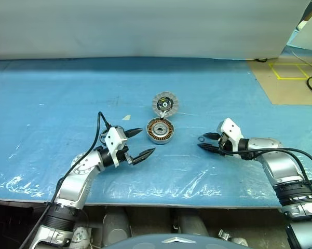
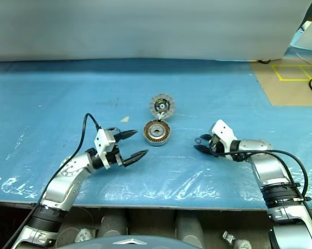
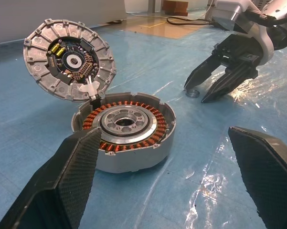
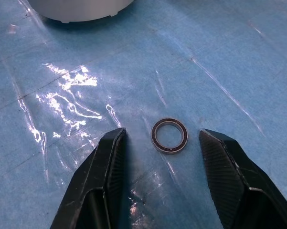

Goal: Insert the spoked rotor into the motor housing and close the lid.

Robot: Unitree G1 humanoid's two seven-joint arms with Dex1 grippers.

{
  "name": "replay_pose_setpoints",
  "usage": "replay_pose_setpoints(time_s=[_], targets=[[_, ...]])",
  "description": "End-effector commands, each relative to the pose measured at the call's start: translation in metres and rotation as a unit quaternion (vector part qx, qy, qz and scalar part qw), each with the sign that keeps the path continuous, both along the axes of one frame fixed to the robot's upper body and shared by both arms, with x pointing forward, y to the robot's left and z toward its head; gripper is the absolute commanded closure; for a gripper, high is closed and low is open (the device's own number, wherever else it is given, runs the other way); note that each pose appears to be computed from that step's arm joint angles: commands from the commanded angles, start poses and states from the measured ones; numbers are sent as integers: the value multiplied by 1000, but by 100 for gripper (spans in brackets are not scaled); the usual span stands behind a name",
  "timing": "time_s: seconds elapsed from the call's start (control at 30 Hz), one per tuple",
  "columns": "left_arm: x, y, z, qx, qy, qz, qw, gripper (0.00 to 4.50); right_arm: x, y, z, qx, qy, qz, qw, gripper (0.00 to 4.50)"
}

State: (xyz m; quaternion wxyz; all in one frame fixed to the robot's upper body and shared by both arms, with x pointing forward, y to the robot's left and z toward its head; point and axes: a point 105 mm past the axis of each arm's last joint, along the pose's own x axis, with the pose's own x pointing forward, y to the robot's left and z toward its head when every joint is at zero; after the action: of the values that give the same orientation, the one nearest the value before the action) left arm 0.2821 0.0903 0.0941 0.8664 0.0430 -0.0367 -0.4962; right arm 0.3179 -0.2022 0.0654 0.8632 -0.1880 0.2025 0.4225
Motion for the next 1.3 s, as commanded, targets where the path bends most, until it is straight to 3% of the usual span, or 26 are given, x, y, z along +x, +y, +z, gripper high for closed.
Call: replay_pose_setpoints(time_s=[0.03,0.13,0.17,0.3,0.43,0.6,0.8,1.07,1.3], targets=[[-3,-1,10,-4,-20,-7,1000,0,-2,-2,-5,-3,10,1,1000,280],[-3,0,11,-3,-20,-6,1000,0,-1,0,-6,-1,9,1,1000,377],[-3,0,11,-3,-21,-6,1000,0,-1,0,-6,-1,9,1,1000,384],[-3,2,11,-1,-22,-3,1000,0,1,3,-3,6,4,3,1000,384],[-2,5,13,0,-24,1,1000,0,9,22,24,34,-26,29,999,384],[-1,10,14,2,-25,9,1000,0,8,64,71,126,-45,93,987,384],[-1,15,14,5,-25,17,1000,0,2,108,94,140,-49,177,973,384],[0,24,15,11,-30,36,999,0,28,146,95,119,-57,176,975,384],[-2,26,16,13,-32,44,998,0,34,142,65,51,-42,178,982,384]])
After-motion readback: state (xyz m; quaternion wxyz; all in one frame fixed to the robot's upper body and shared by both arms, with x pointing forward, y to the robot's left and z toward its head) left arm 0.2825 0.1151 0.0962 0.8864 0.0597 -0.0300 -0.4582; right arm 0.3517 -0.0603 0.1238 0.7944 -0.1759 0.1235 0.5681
